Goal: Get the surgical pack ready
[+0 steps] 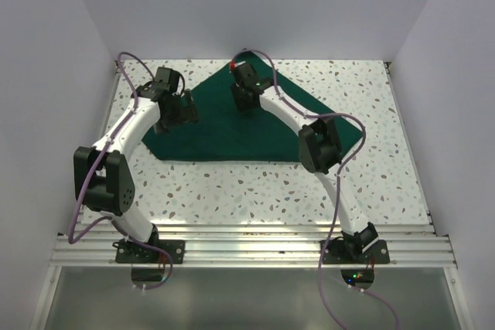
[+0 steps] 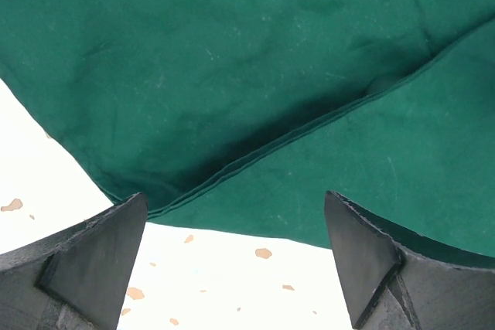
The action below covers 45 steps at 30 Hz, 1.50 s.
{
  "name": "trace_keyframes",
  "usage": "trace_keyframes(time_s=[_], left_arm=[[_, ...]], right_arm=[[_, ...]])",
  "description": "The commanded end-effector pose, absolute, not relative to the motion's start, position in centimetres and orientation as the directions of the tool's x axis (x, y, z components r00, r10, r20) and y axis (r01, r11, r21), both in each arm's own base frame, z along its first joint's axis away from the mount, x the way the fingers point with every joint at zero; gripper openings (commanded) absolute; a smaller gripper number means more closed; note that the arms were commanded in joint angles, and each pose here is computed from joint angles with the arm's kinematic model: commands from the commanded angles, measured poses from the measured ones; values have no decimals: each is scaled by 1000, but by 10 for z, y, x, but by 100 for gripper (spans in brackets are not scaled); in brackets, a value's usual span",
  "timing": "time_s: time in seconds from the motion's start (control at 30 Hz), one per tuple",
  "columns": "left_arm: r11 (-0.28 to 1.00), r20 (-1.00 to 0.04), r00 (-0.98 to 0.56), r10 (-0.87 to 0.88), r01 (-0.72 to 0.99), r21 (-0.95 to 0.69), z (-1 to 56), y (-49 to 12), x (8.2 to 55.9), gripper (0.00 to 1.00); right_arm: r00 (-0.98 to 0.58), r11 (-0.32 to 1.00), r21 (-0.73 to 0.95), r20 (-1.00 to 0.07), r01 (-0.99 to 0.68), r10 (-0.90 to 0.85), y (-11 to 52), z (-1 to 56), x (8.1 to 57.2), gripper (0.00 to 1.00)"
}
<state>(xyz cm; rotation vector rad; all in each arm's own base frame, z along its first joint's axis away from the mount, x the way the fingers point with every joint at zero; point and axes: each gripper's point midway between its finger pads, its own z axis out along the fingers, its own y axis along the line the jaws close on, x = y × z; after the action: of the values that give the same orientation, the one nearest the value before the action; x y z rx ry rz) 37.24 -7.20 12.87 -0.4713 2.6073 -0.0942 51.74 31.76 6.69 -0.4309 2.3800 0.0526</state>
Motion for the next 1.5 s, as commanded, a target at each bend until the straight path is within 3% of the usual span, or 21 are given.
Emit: trace_keyframes(time_s=[0.0, 0.1, 0.33, 0.4, 0.7, 0.8, 0.97, 1.3, 1.47], left_arm=[[924, -465, -800, -378, -357, -137, 137, -65, 380, 100], [911, -483, -785, -388, -406, -71, 135, -48, 385, 100], [859, -506, -746, -433, -512, 19, 129, 20, 407, 100], [832, -512, -712, -481, -555, -9, 125, 50, 412, 100], [856, -423, -763, -489, -512, -67, 76, 96, 418, 100], [884, -435, -778, -454, -455, -109, 69, 96, 424, 99], [869, -371, -788, -491, -473, -144, 44, 96, 415, 93], [868, -329, -804, -495, -473, -151, 17, 92, 408, 91], [869, -319, -808, -495, -458, -189, 3, 86, 415, 84]], right_arm=[[-667, 949, -39, -703, -313, -249, 325, 90, 532, 52], [-652, 956, -24, -726, -291, -217, 320, 112, 537, 71], [-663, 962, 104, -743, -253, -94, 310, 161, 529, 72], [-689, 955, 140, -720, -262, -83, 310, 161, 519, 69], [-825, 849, 409, -562, -334, -54, 340, 166, 460, 30], [-826, 828, 425, -558, -365, -77, 342, 168, 451, 28], [-869, 785, 488, -479, -382, -125, 348, 153, 426, 27], [-875, 732, 546, -464, -408, -141, 372, 156, 408, 24], [-871, 741, 525, -463, -419, -165, 376, 152, 402, 24]])
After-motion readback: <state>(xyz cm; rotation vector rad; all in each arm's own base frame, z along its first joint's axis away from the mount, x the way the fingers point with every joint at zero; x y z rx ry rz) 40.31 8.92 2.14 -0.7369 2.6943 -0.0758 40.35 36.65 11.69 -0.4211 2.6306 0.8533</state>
